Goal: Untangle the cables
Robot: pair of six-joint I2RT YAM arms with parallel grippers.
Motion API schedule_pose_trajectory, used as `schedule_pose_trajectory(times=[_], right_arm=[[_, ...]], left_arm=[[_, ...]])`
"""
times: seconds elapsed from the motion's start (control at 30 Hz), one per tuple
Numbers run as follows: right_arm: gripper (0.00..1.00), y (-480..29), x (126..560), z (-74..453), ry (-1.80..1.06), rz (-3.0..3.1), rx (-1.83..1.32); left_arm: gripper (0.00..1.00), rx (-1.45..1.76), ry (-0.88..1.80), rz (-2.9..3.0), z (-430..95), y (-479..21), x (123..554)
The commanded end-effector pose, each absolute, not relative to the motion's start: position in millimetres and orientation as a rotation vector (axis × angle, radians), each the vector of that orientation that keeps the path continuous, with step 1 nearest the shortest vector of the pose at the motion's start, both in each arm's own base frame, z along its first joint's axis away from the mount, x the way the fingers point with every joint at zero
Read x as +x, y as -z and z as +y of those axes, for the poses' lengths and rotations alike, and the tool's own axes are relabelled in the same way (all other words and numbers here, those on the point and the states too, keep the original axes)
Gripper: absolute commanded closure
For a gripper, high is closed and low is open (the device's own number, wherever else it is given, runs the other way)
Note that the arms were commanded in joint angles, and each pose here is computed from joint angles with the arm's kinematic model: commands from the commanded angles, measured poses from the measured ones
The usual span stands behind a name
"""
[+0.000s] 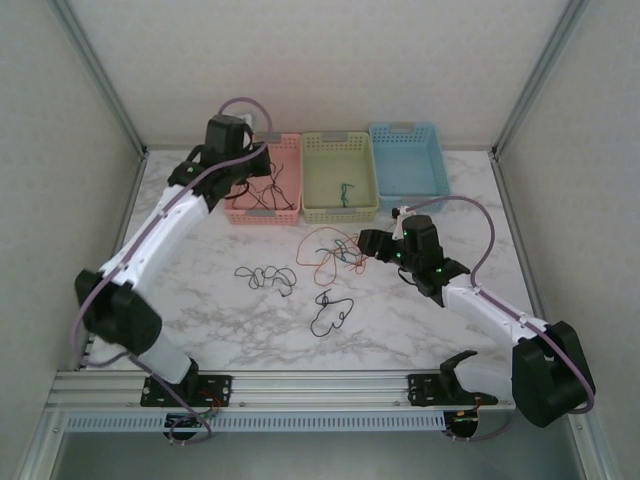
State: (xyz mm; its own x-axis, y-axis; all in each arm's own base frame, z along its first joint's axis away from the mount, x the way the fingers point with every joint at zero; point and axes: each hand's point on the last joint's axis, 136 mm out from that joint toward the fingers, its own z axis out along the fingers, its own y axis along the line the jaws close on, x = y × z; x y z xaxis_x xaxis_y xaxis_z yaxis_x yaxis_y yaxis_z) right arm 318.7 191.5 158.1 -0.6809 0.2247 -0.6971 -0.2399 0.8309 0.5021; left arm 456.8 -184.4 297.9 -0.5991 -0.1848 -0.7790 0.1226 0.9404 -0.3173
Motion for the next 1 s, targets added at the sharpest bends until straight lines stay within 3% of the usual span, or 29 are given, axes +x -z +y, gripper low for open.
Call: schedule_pose_trajectory(times=[0.0, 0.17, 0.43, 0.57, 0.63, 0.77, 0.97], right_arm=[[0.31, -165.2, 315.3, 183.9, -0.701, 2.178, -0.036], [0.32, -164.8, 309.3, 179.4, -0.687, 2.184, -0.050], [0.32, -161.1, 304.1, 172.9, -0.670, 2.195, -0.054], [0.31, -160.1, 302.5, 172.6, -0.657, 2.202, -0.077], [0.31, -157.7, 302.2, 172.3, -0.649, 2.213, -0.083], [0.30, -147.8, 300.4, 173.0, -0.648, 2.250, -0.081], [0.32, -129.2, 294.0, 180.1, -0.694, 2.329, -0.082]], left_arm=[[1.00, -0.038, 0.451, 2.173, -187.6, -288.5, 491.4], [1.00, -0.031, 0.391, 2.279, -195.7, -226.5, 527.8], [0.99, -0.094, 0.325, 2.399, -195.7, -151.4, 544.2], [0.57, -0.097, 0.372, 2.392, -199.6, -159.7, 533.6], [0.43, -0.074, 0.382, 2.345, -200.9, -183.4, 524.4], [0.34, -0.053, 0.432, 2.282, -196.2, -238.2, 496.1], [0.31, -0.052, 0.536, 2.220, -181.7, -293.4, 430.2]])
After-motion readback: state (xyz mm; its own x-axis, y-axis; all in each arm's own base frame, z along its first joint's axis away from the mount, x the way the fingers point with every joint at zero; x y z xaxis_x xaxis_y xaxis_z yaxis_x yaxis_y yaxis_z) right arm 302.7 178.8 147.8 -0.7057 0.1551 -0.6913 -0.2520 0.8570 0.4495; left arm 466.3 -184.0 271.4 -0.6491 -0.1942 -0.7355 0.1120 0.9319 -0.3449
